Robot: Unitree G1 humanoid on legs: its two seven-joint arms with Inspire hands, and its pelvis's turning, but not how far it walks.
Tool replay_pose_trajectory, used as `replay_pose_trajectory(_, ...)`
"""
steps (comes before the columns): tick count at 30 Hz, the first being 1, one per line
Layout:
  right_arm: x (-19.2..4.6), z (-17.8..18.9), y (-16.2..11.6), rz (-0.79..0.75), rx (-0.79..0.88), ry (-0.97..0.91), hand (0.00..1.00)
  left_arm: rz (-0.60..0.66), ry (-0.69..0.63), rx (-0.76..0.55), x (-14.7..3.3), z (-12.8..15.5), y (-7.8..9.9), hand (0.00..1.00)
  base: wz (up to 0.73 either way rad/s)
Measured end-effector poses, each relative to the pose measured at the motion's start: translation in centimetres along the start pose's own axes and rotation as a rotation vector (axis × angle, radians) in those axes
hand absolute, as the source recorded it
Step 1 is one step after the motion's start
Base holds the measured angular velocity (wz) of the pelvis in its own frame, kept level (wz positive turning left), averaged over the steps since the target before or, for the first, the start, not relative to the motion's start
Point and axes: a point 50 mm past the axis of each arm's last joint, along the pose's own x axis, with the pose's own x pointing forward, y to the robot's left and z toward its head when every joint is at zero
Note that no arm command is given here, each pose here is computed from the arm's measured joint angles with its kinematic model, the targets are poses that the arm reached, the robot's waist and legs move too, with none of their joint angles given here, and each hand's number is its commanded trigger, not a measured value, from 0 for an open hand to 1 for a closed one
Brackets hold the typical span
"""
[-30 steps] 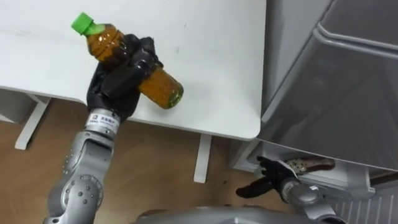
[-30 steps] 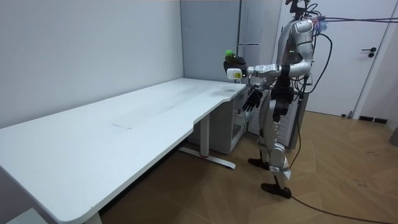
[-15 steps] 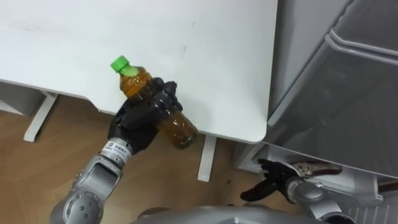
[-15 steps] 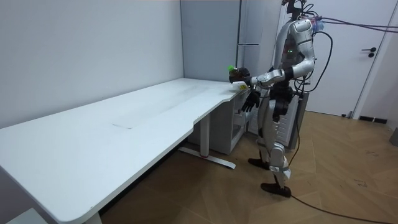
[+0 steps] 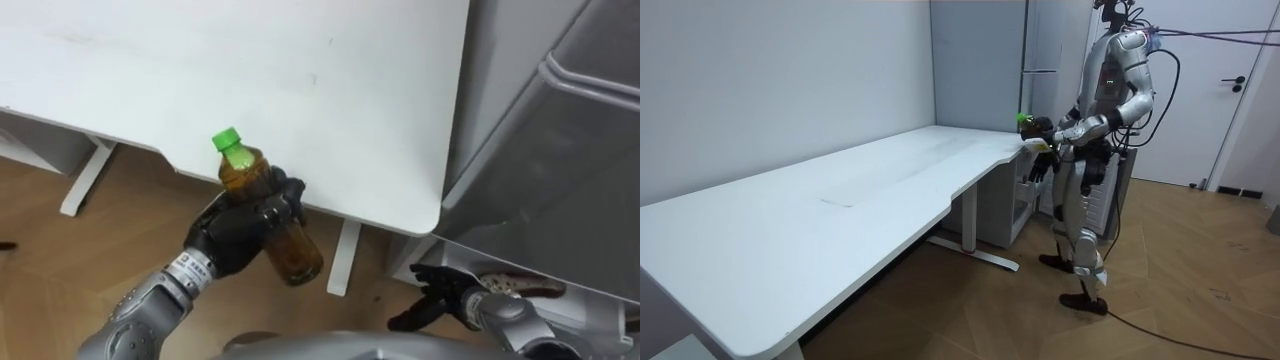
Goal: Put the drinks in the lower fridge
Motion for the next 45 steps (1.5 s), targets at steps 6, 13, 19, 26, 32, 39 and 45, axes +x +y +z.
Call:
replay_pose_trajectory(6,0.0,-0.1,-0.1,-0.001,-0.001,0.003,0.00,-0.064,0.020,-0.021,-0.2,-0.6,-0.1,1.00,0.05)
replay_pose_trajectory(13,0.0,-0.4,0.4,0.008,-0.006,0.006,0.00,0.001,0.101,-0.091,-1.7,-3.0,1.5,1.00,0.03)
replay_pose_trajectory(19,-0.1,-0.6,0.3,0.014,-0.035,-0.001,0.00,0.050,0.151,-0.145,-3.9,-4.9,2.4,1.00,0.05)
replay_pose_trajectory(26,-0.2,0.7,0.8,0.068,-0.064,-0.059,0.00,0.070,0.142,-0.195,-4.8,-5.7,2.8,1.00,0.04)
replay_pose_trajectory(32,-0.3,1.6,1.4,0.129,-0.084,-0.103,0.00,0.046,0.137,-0.095,-4.0,-5.0,2.5,1.00,-0.02)
replay_pose_trajectory(39,-0.5,3.9,2.9,0.221,-0.124,-0.225,0.00,-0.068,0.028,0.115,-0.7,-0.9,0.9,1.00,-0.02)
replay_pose_trajectory(45,-1.0,5.3,4.5,0.339,-0.101,-0.322,0.00,-0.159,-0.086,0.278,2.1,2.3,-1.4,1.00,-0.09)
